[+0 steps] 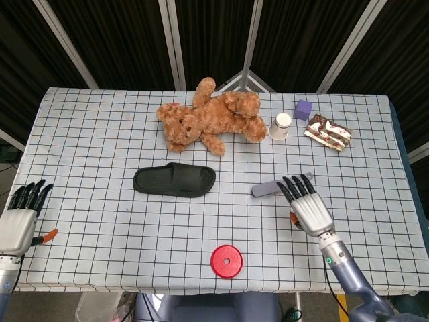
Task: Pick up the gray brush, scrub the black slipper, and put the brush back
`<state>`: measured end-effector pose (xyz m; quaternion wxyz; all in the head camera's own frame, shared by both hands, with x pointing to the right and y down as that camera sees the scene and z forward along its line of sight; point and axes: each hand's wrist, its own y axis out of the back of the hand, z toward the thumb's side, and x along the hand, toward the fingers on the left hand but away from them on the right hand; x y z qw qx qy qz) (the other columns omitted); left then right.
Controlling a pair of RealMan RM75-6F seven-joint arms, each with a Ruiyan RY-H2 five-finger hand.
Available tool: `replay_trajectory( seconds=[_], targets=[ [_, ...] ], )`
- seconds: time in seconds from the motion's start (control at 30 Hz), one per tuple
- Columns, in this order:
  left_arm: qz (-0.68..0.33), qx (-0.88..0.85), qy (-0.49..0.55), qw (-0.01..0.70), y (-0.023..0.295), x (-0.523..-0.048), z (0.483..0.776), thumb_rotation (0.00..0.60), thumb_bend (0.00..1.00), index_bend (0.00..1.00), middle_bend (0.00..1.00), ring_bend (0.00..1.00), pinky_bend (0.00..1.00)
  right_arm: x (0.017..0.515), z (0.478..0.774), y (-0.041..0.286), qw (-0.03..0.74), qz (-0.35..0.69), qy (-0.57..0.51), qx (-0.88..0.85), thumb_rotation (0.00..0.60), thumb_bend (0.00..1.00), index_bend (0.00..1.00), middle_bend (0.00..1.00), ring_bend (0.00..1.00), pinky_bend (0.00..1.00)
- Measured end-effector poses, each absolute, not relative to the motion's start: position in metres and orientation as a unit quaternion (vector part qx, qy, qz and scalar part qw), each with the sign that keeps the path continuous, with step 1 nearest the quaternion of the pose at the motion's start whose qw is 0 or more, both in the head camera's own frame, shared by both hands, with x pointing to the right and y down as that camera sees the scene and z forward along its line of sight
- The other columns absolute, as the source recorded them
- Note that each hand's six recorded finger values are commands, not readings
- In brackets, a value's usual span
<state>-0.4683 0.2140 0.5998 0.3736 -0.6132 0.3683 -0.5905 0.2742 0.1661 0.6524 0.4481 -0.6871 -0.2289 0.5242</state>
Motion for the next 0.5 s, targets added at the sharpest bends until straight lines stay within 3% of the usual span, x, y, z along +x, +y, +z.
replay_trajectory(
  seconds=[0.5],
  targets=[
    [-0.605, -0.610, 0.361, 0.363, 0.209, -0.475, 0.607, 0.600, 0.11, 0.00, 0.00, 0.00, 0.00, 0.238, 0.691, 0.138, 0.446, 0.520, -0.177, -0.706, 0.600, 0.45, 0.14, 0.13, 0.06, 0.02]
  ],
)
